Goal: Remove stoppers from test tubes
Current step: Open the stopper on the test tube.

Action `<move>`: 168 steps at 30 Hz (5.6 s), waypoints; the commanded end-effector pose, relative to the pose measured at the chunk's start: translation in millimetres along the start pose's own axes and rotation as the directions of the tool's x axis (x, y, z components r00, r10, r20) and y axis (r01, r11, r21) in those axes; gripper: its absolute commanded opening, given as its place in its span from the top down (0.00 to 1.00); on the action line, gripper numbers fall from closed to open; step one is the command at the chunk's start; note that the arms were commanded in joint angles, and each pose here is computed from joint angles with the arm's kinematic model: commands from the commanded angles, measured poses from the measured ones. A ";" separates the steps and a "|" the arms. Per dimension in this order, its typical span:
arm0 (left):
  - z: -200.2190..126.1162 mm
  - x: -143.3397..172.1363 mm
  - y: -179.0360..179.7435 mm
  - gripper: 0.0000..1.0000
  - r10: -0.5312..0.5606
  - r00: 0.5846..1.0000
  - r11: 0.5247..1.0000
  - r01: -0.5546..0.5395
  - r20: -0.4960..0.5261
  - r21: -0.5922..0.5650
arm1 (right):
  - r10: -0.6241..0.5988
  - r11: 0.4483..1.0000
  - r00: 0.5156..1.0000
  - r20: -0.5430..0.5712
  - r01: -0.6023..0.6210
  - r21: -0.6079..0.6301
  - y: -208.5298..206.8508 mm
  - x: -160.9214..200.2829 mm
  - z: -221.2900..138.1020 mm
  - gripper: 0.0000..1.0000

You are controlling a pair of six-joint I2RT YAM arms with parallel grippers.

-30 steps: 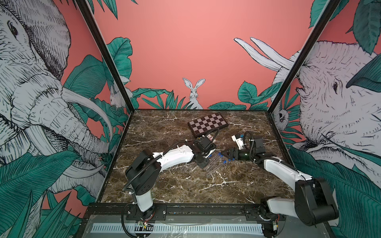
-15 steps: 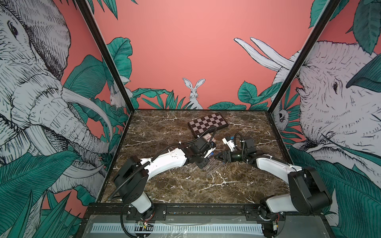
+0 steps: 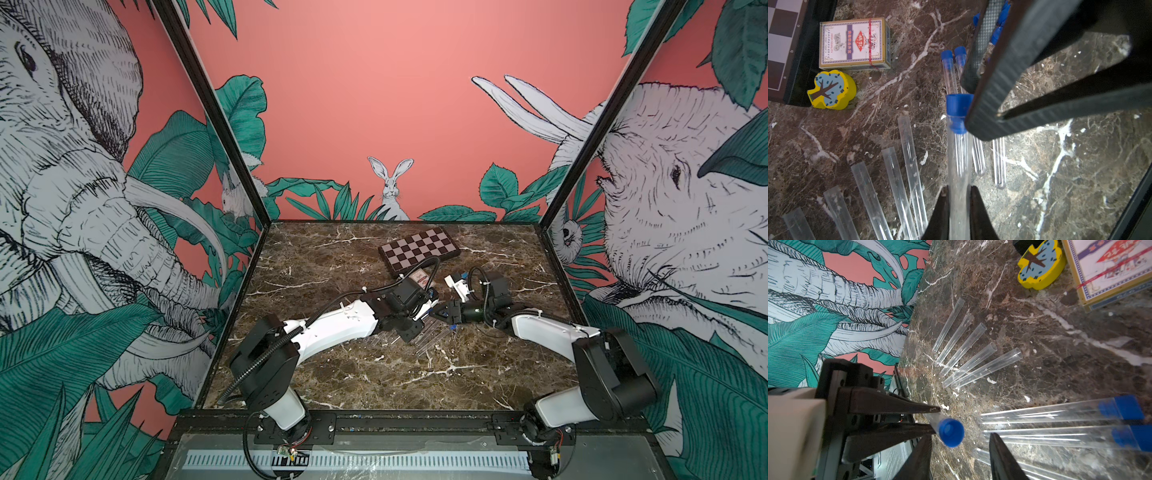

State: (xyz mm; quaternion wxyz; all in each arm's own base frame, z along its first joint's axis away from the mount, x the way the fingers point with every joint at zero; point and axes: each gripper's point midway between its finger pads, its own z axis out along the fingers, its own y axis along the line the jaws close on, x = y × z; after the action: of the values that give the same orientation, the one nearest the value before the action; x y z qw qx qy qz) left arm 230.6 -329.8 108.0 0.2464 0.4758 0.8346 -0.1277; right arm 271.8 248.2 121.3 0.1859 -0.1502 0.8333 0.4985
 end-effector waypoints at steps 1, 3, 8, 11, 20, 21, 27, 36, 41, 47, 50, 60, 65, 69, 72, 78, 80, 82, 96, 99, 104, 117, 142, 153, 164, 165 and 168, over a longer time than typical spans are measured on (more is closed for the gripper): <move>-7.8 -3.1 -4.8 0.91 0.026 0.999 1.000 -0.027 0.027 0.013 | -0.057 0.997 0.998 0.040 0.059 -0.052 17.4 -16.4 -0.3 0.58; -8.1 -4.3 -5.6 0.91 0.029 0.999 0.999 -0.030 0.029 0.016 | -0.053 0.996 0.998 0.045 0.056 -0.065 19.4 -18.0 0.2 0.59; -9.2 -5.9 -6.1 0.91 0.035 0.999 0.999 -0.035 0.034 0.013 | -0.037 0.996 0.998 0.045 0.040 -0.079 18.1 -18.4 3.3 0.64; -9.0 -5.4 -6.8 0.91 0.033 0.999 0.999 -0.034 0.034 0.013 | -0.031 0.996 0.998 0.046 0.034 -0.083 17.9 -17.5 4.1 0.66; -9.4 -6.3 -8.1 0.91 0.035 0.998 0.999 -0.036 0.043 0.015 | -0.026 0.995 0.999 0.033 0.029 -0.094 19.8 -14.5 5.9 0.68; -9.7 -6.5 -7.6 0.91 0.035 0.998 0.999 -0.035 0.043 0.012 | -0.027 0.995 0.999 0.033 0.030 -0.094 19.6 -14.4 6.0 0.68; -8.1 -6.3 -7.1 0.92 0.030 0.999 0.999 -0.030 0.044 0.009 | -0.030 0.994 0.999 0.026 0.032 -0.105 21.8 -13.6 6.8 0.71; -8.9 -7.9 -5.6 0.92 0.033 0.998 0.999 -0.033 0.046 0.000 | -0.022 0.994 1.000 0.018 0.024 -0.109 20.7 -11.7 7.9 0.74; -9.0 -8.6 -4.5 0.92 0.033 0.998 0.999 -0.033 0.047 -0.004 | -0.021 0.994 1.000 0.009 0.021 -0.104 19.4 -10.3 8.4 0.73; -9.2 -8.7 -4.6 0.92 0.035 0.998 0.999 -0.035 0.046 -0.005 | -0.022 0.995 1.000 0.002 0.022 -0.094 17.7 -9.1 8.5 0.72; -8.7 -8.3 -4.6 0.92 0.035 0.998 0.999 -0.035 0.044 -0.005 | -0.025 0.995 1.000 0.004 0.026 -0.095 18.6 -10.2 8.2 0.73; -9.1 -7.4 -4.0 0.93 0.035 0.999 0.999 -0.035 0.041 -0.009 | -0.021 0.995 1.000 0.001 0.021 -0.095 17.5 -8.8 8.6 0.81; -8.9 -5.6 -2.5 0.93 0.040 0.999 0.999 -0.040 0.034 -0.017 | -0.025 0.994 1.000 0.003 0.025 -0.102 20.3 -10.1 7.9 0.86; -8.9 -2.1 -0.2 0.93 0.048 0.999 0.998 -0.047 0.021 -0.031 | -0.029 0.994 1.000 0.000 0.029 -0.102 20.6 -9.9 7.8 0.89; -9.3 1.2 2.7 0.93 0.055 0.998 0.997 -0.054 0.009 -0.048 | -0.029 0.995 1.000 -0.005 0.029 -0.098 19.2 -8.4 8.0 0.90; -10.7 5.4 6.9 0.93 0.063 0.998 0.995 -0.063 -0.009 -0.072 | -0.034 0.994 0.999 -0.005 0.033 -0.101 20.4 -9.1 7.7 0.92; -10.1 7.4 8.3 0.93 0.066 0.998 0.995 -0.067 -0.017 -0.080 | -0.039 0.993 0.999 0.002 0.039 -0.115 24.4 -11.7 6.7 0.92; -9.2 10.0 8.9 0.93 0.068 0.997 0.994 -0.070 -0.026 -0.083 | -0.046 0.990 0.999 0.013 0.047 -0.134 29.8 -14.8 5.2 0.93; -6.6 25.8 16.8 0.94 0.072 0.994 0.990 -0.081 -0.076 -0.119 | -0.063 0.989 0.997 0.039 0.068 -0.131 35.5 -22.6 -2.4 0.96; -5.8 30.0 17.5 0.94 0.069 0.994 0.989 -0.079 -0.086 -0.122 | -0.065 0.989 0.997 0.044 0.070 -0.129 35.7 -24.3 -4.5 0.96; -6.1 33.5 20.3 0.94 0.059 0.994 0.989 -0.071 -0.092 -0.129 | -0.068 0.993 0.997 0.035 0.071 -0.095 30.4 -23.4 -6.8 0.97; -8.0 37.5 25.5 0.94 0.049 0.994 0.988 -0.063 -0.101 -0.139 | -0.074 0.990 0.996 0.048 0.079 -0.116 33.9 -28.8 -12.6 0.97; -9.0 41.8 30.0 0.94 0.046 0.992 0.986 -0.064 -0.116 -0.153 | -0.061 0.994 0.996 0.068 0.067 -0.092 26.6 -32.8 -21.2 0.97; -8.4 43.1 31.6 0.94 0.048 0.991 0.985 -0.068 -0.125 -0.161 | -0.045 0.999 0.998 0.034 0.045 0.018 5.1 -25.6 -23.3 0.97; -6.3 45.5 32.3 0.94 0.049 0.989 0.984 -0.072 -0.136 -0.164 | -0.024 0.999 0.996 0.083 0.027 -0.037 11.0 -33.6 -28.9 0.97; -6.6 45.1 32.1 0.94 0.050 0.990 0.984 -0.072 -0.134 -0.164 | -0.026 0.999 0.996 0.084 0.029 -0.038 11.5 -34.2 -29.2 0.97; -7.2 44.1 32.8 0.94 0.050 0.990 0.983 -0.072 -0.131 -0.168 | -0.020 1.000 0.997 0.078 0.022 -0.022 7.3 -32.7 -29.2 0.97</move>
State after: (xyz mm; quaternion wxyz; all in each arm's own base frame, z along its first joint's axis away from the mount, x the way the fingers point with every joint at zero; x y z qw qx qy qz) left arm 238.9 -297.5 96.8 0.2561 0.4907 0.8313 -0.0503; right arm 290.7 229.2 146.5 0.2033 -0.1353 0.8237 0.5118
